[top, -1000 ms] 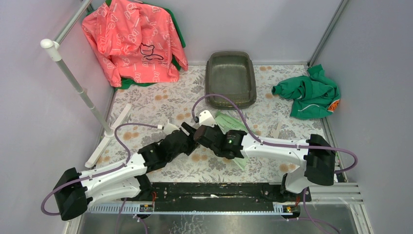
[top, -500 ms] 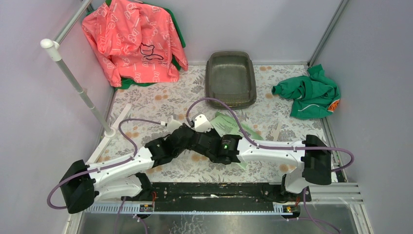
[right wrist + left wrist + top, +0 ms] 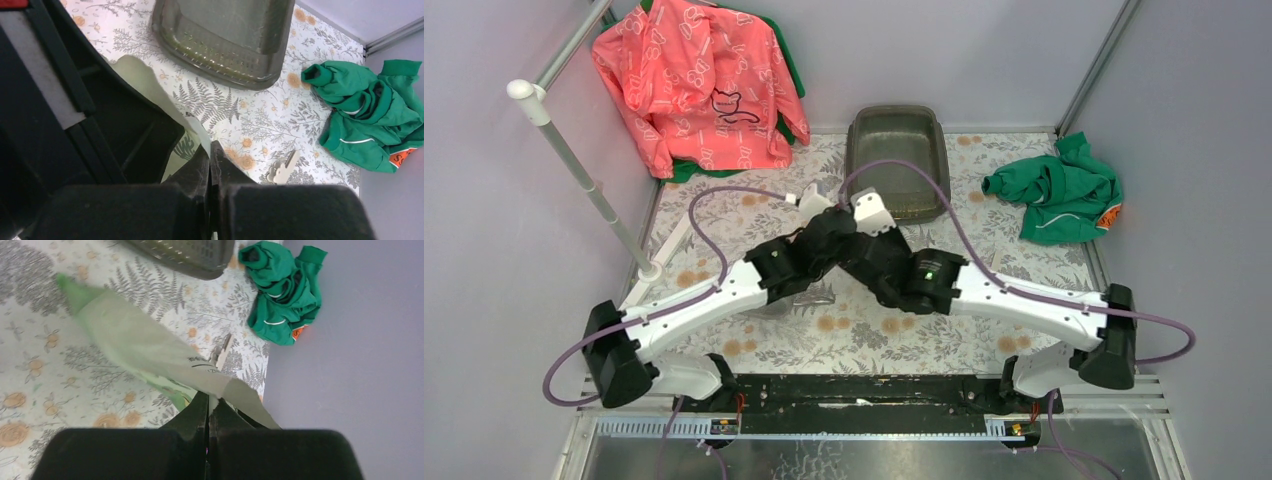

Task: Fill the litter box with clean litter
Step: Open the cat litter bag at the center of the board.

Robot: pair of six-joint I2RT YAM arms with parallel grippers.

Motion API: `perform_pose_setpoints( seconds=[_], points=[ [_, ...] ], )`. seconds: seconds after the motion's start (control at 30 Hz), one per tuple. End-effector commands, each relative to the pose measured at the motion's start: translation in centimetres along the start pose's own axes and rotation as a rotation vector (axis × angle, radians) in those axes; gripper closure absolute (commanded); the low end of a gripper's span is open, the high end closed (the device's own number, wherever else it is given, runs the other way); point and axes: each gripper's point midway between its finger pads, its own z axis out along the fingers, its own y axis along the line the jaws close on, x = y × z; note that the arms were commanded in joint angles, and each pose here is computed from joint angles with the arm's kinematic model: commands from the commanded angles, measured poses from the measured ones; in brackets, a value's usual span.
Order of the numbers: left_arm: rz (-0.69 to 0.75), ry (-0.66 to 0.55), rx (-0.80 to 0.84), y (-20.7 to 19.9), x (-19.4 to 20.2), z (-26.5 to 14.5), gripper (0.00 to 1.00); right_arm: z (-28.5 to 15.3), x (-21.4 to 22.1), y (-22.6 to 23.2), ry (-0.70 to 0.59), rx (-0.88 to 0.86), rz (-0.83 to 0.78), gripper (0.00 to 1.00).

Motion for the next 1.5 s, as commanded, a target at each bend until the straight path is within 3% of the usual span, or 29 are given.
perform_pose_setpoints(
  seconds=[0.0, 0.2, 0.4, 0.53, 1.0, 1.47],
  points=[
    [0.083, 0.111, 0.208, -8.8, 0.8, -1.0, 1.00, -2.2, -4.5, -0.4, -0.107, -0.146, -0.051, 1.00],
    [0.146, 0.147, 0.252, -12.8, 0.3, -2.3, 1.00, -2.1, -6.5, -4.1, -0.125, -0.259, 0.016, 1.00],
    [0.209, 0.210, 0.270, -14.7, 0.3, -4.0, 1.00, -2.0, -7.1, -4.5, -0.069, -0.339, -0.056, 1.00],
    [0.240, 0.257, 0.253, -14.8, 0.4, -5.6, 0.98, -0.9, -6.8, -5.6, -0.058, -0.286, -0.084, 1.00],
    [0.279, 0.357, 0.048, -9.5, 1.2, -7.7, 0.94, 2.2, -6.2, -6.4, -0.049, -0.175, -0.228, 1.00],
    [0.279, 0.449, 0.100, -11.4, 2.9, -6.3, 0.91, 3.8, -8.3, -9.9, -0.162, 0.102, -0.226, 1.00]
  ],
)
